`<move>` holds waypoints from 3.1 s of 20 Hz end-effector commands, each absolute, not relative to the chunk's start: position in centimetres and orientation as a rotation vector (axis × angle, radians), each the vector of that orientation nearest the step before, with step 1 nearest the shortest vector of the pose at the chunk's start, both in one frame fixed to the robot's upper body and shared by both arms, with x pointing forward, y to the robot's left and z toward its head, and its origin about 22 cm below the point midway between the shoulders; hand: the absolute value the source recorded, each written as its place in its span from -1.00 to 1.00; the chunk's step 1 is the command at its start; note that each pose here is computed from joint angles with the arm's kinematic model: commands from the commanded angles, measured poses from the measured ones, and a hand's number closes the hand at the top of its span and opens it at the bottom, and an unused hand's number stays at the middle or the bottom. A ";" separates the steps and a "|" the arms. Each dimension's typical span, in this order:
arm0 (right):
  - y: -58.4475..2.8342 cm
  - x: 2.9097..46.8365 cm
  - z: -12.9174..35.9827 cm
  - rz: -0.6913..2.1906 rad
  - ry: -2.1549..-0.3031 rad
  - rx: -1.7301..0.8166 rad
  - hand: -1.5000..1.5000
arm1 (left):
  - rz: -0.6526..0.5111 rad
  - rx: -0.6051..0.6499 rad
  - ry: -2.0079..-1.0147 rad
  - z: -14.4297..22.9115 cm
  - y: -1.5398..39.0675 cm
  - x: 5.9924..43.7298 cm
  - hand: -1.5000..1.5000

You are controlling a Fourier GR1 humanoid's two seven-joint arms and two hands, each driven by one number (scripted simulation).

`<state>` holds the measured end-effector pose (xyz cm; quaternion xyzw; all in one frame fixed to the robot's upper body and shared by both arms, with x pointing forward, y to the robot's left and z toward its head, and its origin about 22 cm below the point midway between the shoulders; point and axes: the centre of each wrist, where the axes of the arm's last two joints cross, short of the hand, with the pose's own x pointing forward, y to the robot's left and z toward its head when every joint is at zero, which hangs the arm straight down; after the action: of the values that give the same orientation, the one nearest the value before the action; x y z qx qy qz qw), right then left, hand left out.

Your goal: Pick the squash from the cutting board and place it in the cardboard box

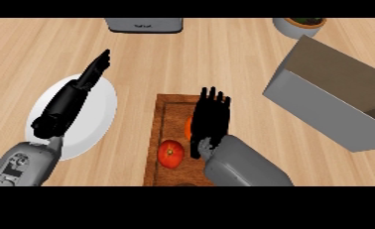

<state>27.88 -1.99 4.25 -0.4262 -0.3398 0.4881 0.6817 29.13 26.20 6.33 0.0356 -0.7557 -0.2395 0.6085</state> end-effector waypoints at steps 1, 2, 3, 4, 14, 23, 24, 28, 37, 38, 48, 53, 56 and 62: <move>-1.3 27.9 4.4 0.985 -0.562 -1.058 -1.00 | -0.542 0.097 -1.743 5.9 26.0 29.2 0.00; -1.4 27.7 3.6 0.970 -0.556 -1.065 -1.00 | -0.524 0.096 -1.757 7.1 25.9 29.3 0.00; -1.5 27.8 3.0 0.962 -0.544 -1.063 -1.00 | -0.548 0.081 -1.758 6.7 25.6 28.7 0.00; -1.5 27.3 3.0 0.969 -0.557 -1.056 -1.00 | -0.531 0.106 -1.751 7.2 27.3 29.9 0.00; -0.3 26.7 1.2 1.096 -0.687 -1.042 1.00 | -0.543 0.094 -1.757 6.0 25.9 30.3 0.00; -0.4 27.4 1.4 1.224 -0.911 -1.083 1.00 | -0.535 0.108 -1.763 6.0 26.1 29.9 0.00; -1.4 26.6 0.9 1.324 -1.013 -0.980 1.00 | -0.534 0.097 -1.762 5.7 26.7 27.7 0.00; -0.4 23.1 1.7 1.624 -1.411 -0.581 1.00 | -0.531 0.080 -1.752 6.0 27.0 29.1 0.00; -6.6 22.6 5.9 1.603 -1.822 -0.709 1.00 | -0.510 0.097 -1.740 6.2 26.6 29.6 0.00; -6.3 22.6 9.7 1.589 -1.850 -0.726 1.00 | -0.516 0.095 -1.726 5.7 26.5 28.5 0.00; -12.4 23.8 17.6 0.929 -1.840 -0.870 1.00 | -0.513 0.114 -1.747 5.9 27.3 28.8 0.00; -16.0 26.7 18.5 0.757 -1.763 -0.967 1.00 | -0.537 0.103 -1.759 6.7 26.0 29.1 0.00; -19.1 28.4 20.0 0.672 -1.734 -1.014 1.00 | -0.534 0.102 -1.745 7.0 27.4 29.3 0.00; -24.9 32.1 19.8 0.799 -1.599 -1.137 1.00 | -0.524 0.091 -1.752 6.5 26.7 30.0 0.00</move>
<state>30.61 -21.69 19.46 -0.4395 -0.6880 0.3075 0.4887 29.06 26.78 6.18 0.0397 -0.7589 -0.2279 0.6087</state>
